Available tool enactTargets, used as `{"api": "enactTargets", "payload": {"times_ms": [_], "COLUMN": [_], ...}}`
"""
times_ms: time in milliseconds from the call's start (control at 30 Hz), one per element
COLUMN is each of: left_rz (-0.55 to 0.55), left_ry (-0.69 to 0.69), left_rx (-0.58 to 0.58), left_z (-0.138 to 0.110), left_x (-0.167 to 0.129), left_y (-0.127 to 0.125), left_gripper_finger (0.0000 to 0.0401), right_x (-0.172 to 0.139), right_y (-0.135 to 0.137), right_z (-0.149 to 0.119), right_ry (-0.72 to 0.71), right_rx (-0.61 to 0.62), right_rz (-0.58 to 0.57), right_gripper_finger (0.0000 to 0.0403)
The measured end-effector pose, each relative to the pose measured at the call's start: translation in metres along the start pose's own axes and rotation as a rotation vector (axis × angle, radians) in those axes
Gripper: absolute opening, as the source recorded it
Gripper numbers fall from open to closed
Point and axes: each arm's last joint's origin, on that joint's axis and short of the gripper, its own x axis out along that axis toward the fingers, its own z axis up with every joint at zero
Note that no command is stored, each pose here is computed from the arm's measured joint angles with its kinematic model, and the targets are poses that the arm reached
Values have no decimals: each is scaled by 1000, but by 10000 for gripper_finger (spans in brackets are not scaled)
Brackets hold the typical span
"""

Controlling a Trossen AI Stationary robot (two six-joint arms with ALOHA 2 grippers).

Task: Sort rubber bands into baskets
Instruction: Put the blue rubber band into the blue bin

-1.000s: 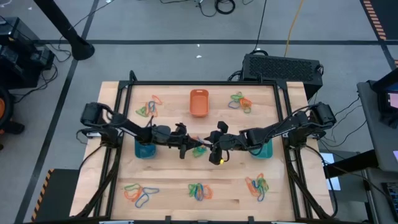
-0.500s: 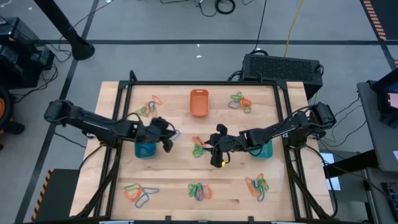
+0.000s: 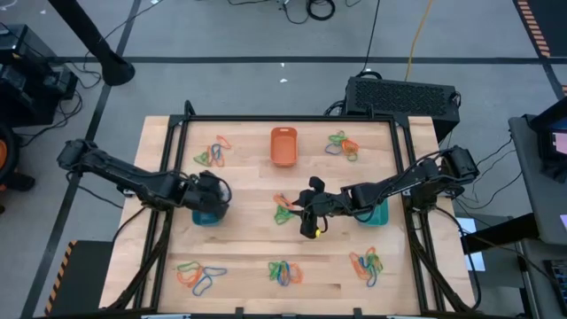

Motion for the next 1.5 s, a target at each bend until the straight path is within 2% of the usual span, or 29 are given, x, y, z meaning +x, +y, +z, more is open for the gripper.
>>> {"api": "enactTargets", "payload": {"times_ms": [367,600,1500], "left_rz": [208,230,301], "left_ry": [75,101,108], "left_rx": [-122,-132,-41], "left_z": [-11,-15,-18], "left_x": [-17,-14,-6], "left_y": [15,18,17], "left_gripper_finger": [1,4,155], "right_x": [0,0,0], "right_y": [0,0,0], "right_z": [0,0,0], "right_ry": [2,2,2], "right_rx": [-1,2,7], "right_rz": [-2,-2,-2], "right_gripper_finger": [116,116,116]}}
